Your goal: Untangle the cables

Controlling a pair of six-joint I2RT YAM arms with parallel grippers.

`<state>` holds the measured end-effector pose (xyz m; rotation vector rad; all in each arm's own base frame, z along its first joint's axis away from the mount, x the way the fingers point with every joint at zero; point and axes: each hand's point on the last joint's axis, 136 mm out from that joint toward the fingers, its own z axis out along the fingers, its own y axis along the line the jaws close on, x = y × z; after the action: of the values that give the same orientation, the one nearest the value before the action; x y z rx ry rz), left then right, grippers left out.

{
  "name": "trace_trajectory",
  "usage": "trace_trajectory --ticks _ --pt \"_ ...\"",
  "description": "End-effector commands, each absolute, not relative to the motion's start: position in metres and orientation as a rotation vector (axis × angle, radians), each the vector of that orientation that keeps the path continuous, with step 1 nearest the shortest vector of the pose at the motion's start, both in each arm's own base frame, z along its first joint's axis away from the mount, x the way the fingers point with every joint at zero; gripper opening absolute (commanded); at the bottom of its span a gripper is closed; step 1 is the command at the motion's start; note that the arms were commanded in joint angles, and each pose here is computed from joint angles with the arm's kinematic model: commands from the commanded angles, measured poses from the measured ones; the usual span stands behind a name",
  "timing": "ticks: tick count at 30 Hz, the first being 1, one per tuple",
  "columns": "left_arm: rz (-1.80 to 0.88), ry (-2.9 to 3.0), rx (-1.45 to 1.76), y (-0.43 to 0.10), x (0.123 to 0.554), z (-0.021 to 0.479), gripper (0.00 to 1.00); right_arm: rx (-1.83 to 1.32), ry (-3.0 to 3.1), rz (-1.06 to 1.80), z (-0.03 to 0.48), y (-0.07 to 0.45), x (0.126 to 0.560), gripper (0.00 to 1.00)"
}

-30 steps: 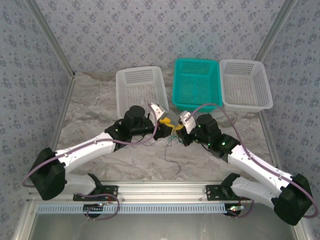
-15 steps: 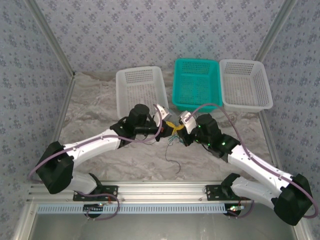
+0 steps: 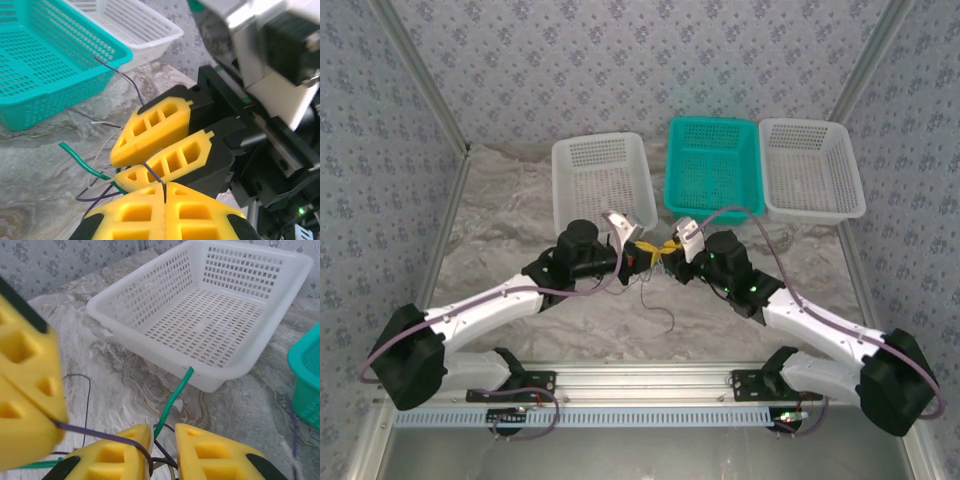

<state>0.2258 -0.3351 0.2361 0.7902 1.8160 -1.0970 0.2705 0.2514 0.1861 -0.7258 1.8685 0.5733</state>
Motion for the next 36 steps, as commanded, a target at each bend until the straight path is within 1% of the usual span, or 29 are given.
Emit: trace_trajectory --ticks 1,4,6,9,13,17,18,19,20,24,25,28,31,36 --pt "-1.177 1.459 0.703 -0.315 0.21 0.347 0.0 -0.397 2.206 0.227 0.094 0.17 0.299 0.21" --pt "-1.135 1.43 0.659 -0.299 0.207 0.361 0.0 -0.239 2.327 0.203 0.06 0.146 0.304 0.22" --pt "-1.099 1.434 0.645 -0.291 0.206 0.364 0.0 -0.18 2.382 0.222 0.048 0.141 0.305 0.22" --pt "-1.056 1.469 0.646 -0.285 0.207 0.357 0.0 -0.248 2.359 0.335 0.057 0.162 0.302 0.22" --pt "-1.049 1.535 0.667 -0.289 0.208 0.335 0.0 -0.344 2.313 0.408 0.072 0.182 0.296 0.22" --pt "-0.993 1.647 0.659 -0.291 0.219 0.299 0.0 -0.347 2.263 0.44 0.094 0.186 0.291 0.24" --pt "-0.978 1.67 0.653 -0.291 0.222 0.291 0.02 -0.32 2.247 0.431 0.101 0.182 0.29 0.25" --pt "-0.965 1.685 0.646 -0.29 0.223 0.285 0.06 -0.281 2.228 0.415 0.109 0.175 0.291 0.28" --pt "-0.958 1.693 0.643 -0.288 0.224 0.281 0.09 -0.243 2.209 0.4 0.117 0.168 0.293 0.33" --pt "-0.948 1.704 0.64 -0.287 0.224 0.275 0.19 -0.128 2.148 0.395 0.133 0.143 0.306 0.66" --pt "-0.949 1.705 0.642 -0.287 0.224 0.274 0.21 -0.112 2.151 0.436 0.135 0.141 0.312 0.7" --pt "-0.955 1.704 0.645 -0.288 0.223 0.275 0.25 -0.079 2.221 0.622 0.124 0.151 0.33 0.75" --pt "-0.966 1.7 0.64 -0.287 0.221 0.277 0.3 -0.076 2.227 0.735 0.113 0.17 0.346 0.75" --pt "-0.969 1.695 0.631 -0.283 0.218 0.28 0.35 -0.026 2.207 0.679 0.089 0.17 0.368 0.72"
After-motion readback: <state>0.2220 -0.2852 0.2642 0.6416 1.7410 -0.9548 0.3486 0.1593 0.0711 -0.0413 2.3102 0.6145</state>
